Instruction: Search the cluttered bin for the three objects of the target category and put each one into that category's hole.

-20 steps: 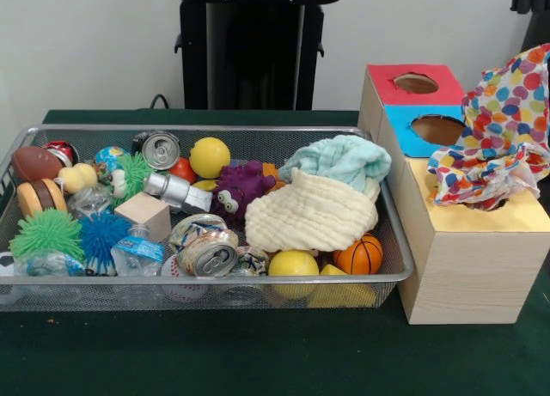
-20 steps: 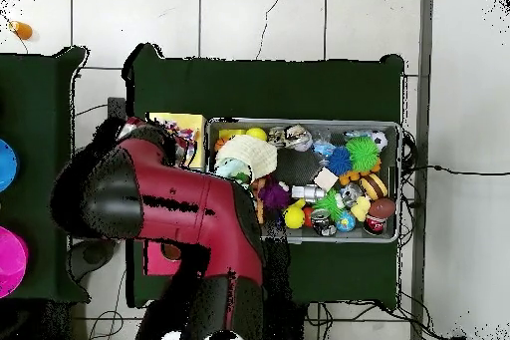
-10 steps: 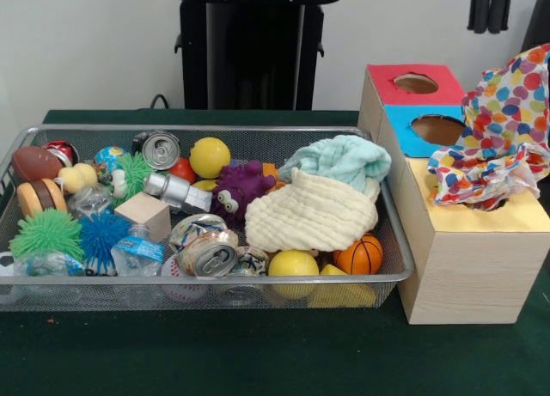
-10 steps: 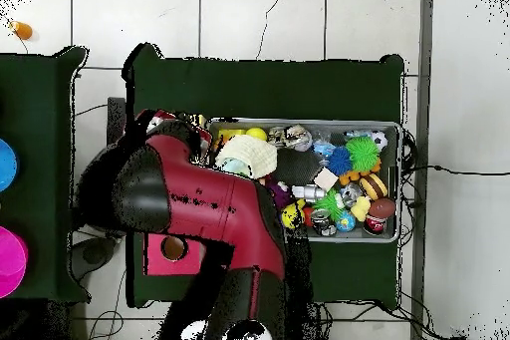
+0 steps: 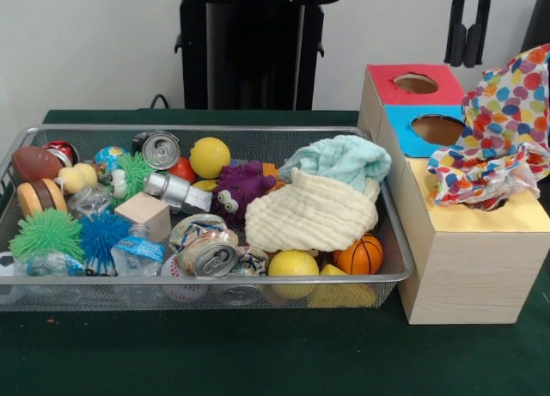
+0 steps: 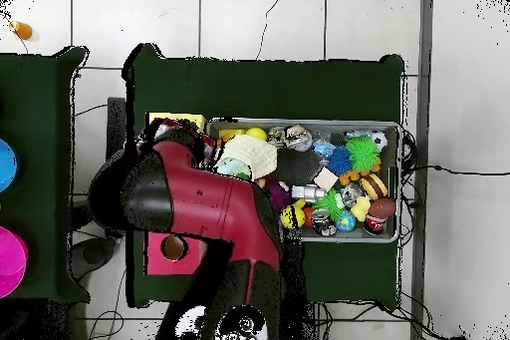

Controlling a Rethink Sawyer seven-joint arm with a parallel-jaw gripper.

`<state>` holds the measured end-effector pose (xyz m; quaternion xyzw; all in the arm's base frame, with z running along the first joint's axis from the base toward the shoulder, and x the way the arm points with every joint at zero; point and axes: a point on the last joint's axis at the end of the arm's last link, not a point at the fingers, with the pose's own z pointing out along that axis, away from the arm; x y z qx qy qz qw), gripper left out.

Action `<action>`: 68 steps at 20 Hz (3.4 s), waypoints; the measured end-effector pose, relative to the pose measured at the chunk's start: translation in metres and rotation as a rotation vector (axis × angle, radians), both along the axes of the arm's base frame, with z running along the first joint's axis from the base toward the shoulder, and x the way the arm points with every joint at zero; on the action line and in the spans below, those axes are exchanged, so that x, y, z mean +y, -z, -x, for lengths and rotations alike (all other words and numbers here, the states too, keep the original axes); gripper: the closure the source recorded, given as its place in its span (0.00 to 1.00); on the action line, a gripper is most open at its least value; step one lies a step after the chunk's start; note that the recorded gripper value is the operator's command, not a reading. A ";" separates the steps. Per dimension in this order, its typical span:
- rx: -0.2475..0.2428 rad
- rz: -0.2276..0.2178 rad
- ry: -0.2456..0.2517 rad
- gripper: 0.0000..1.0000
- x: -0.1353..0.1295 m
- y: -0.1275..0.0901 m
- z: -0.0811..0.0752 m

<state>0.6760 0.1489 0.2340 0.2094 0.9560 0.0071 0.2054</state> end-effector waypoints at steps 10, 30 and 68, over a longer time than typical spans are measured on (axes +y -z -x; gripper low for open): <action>0.049 0.014 -0.060 1.00 0.038 0.030 0.016; 0.004 0.037 -0.074 1.00 0.045 0.048 0.013; 0.054 0.069 -0.086 1.00 0.077 0.148 0.035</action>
